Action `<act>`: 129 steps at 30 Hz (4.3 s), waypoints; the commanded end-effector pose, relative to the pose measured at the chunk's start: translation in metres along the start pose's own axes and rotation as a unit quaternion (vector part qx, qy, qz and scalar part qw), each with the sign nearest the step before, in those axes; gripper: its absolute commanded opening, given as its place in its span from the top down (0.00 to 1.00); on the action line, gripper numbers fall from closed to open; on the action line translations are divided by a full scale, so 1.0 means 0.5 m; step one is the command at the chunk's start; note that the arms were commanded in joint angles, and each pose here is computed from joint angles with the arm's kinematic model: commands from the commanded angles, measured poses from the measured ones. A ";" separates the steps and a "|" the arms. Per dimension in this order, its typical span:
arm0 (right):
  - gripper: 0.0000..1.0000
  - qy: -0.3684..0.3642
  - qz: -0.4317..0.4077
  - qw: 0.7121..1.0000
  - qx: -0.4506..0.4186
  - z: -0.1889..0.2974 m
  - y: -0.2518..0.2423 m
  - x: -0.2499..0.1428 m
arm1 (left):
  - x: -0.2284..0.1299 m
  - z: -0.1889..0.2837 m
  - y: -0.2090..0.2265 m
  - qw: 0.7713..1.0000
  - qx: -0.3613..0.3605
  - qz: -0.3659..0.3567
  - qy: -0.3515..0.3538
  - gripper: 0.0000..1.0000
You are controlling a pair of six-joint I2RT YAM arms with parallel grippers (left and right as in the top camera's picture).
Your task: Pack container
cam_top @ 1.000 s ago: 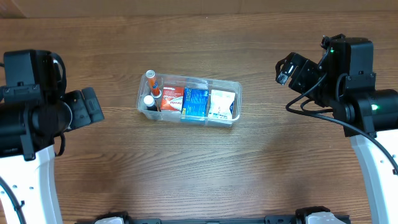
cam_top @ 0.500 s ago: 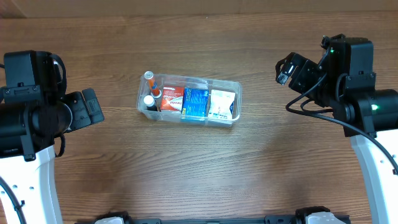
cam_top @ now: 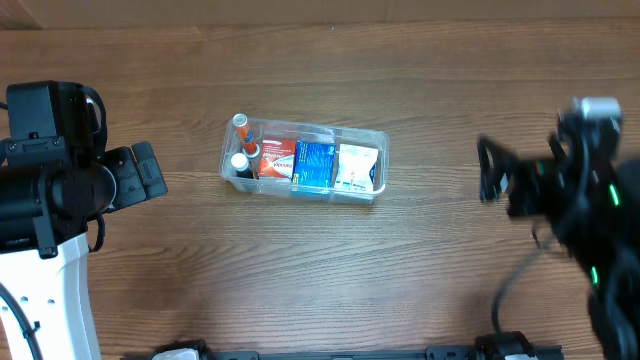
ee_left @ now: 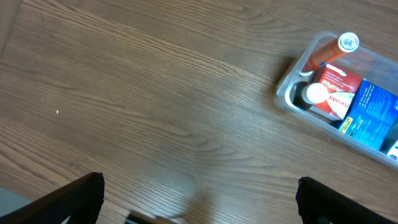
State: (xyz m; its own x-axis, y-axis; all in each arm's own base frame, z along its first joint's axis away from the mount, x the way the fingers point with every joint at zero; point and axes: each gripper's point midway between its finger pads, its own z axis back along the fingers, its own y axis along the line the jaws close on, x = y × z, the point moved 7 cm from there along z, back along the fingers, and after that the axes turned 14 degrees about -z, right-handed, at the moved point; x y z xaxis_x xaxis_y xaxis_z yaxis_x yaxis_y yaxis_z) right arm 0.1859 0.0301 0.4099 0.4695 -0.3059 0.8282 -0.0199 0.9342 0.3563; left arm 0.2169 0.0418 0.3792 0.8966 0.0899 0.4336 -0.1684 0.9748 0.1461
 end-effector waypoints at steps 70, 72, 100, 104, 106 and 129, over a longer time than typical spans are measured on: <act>0.00 -0.017 0.044 0.999 0.018 -0.164 -0.194 -0.478 | -0.204 -0.166 -0.120 0.948 -0.085 -0.083 -0.294 0.00; 0.00 -0.017 0.044 0.999 0.018 -0.164 -0.194 -0.478 | -0.241 -0.212 -0.132 0.944 -0.103 -0.087 -0.300 0.00; 0.00 -0.017 0.044 0.999 0.018 -0.164 -0.194 -0.478 | -0.361 -0.373 -0.154 0.942 -0.113 -0.087 -0.304 0.00; 0.00 -0.017 0.044 0.999 0.018 -0.164 -0.194 -0.478 | -0.361 -0.373 -0.154 0.942 -0.113 -0.087 -0.304 0.00; 0.00 -0.017 0.044 0.999 0.018 -0.164 -0.194 -0.479 | -0.361 -0.373 -0.154 0.942 -0.113 -0.087 -0.304 0.00; 0.00 -0.017 0.044 0.999 0.018 -0.164 -0.194 -0.478 | -0.361 -0.373 -0.154 0.942 -0.113 -0.087 -0.304 0.00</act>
State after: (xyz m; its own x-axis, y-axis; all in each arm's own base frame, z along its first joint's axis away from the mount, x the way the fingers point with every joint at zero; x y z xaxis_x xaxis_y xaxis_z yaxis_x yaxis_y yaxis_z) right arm 0.1479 0.0273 0.1454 0.4326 -0.2334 0.8708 -0.0845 0.9512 0.2969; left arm 0.1445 -0.0097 0.1254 0.4987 -0.1278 0.8573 0.0931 0.9912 0.0937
